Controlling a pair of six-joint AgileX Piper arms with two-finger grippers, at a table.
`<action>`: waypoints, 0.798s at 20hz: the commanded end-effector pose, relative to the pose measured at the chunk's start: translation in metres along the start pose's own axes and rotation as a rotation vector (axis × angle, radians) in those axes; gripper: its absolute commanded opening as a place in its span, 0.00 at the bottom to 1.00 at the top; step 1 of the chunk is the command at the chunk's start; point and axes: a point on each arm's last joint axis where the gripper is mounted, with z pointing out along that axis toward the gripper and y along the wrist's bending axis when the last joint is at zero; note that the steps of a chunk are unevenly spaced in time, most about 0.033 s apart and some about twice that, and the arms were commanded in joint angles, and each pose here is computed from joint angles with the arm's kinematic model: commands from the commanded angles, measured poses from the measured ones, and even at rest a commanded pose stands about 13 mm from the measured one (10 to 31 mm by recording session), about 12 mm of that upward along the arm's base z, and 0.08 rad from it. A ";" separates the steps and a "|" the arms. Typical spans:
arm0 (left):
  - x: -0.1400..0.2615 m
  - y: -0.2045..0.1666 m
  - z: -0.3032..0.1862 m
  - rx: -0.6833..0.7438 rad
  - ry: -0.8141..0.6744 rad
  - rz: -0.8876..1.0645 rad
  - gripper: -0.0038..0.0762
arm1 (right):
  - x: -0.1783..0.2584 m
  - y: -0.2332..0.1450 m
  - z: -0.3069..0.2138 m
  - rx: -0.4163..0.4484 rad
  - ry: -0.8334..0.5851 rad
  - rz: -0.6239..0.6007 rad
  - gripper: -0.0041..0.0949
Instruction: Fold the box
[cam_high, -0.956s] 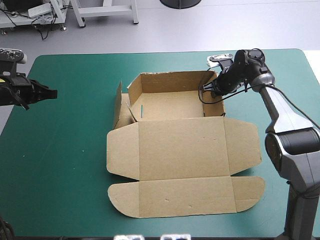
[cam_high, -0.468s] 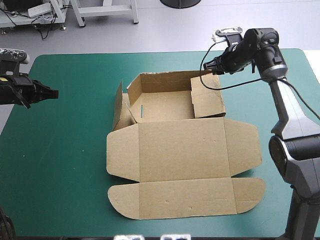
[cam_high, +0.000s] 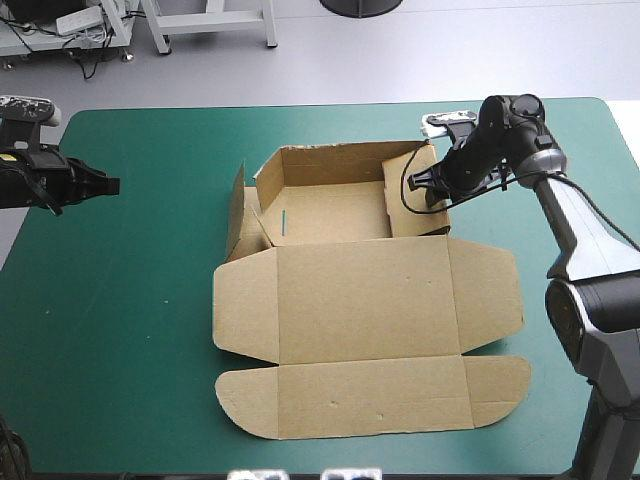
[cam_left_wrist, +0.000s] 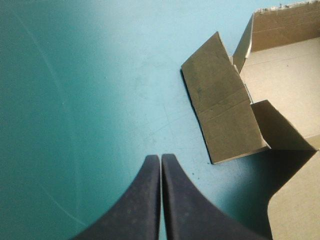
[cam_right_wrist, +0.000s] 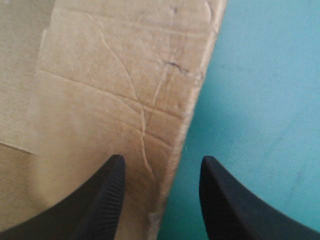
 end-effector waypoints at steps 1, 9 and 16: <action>-0.011 -0.008 -0.017 0.007 -0.108 0.004 0.04 | -0.001 0.002 -0.014 -0.014 -0.040 -0.014 0.49; -0.011 -0.008 -0.017 0.003 -0.114 0.008 0.04 | -0.012 0.007 0.014 -0.144 -0.065 0.002 0.05; -0.023 -0.003 -0.019 -0.050 -0.249 -0.014 0.04 | -0.010 0.021 -0.123 -0.129 -0.388 -0.052 0.05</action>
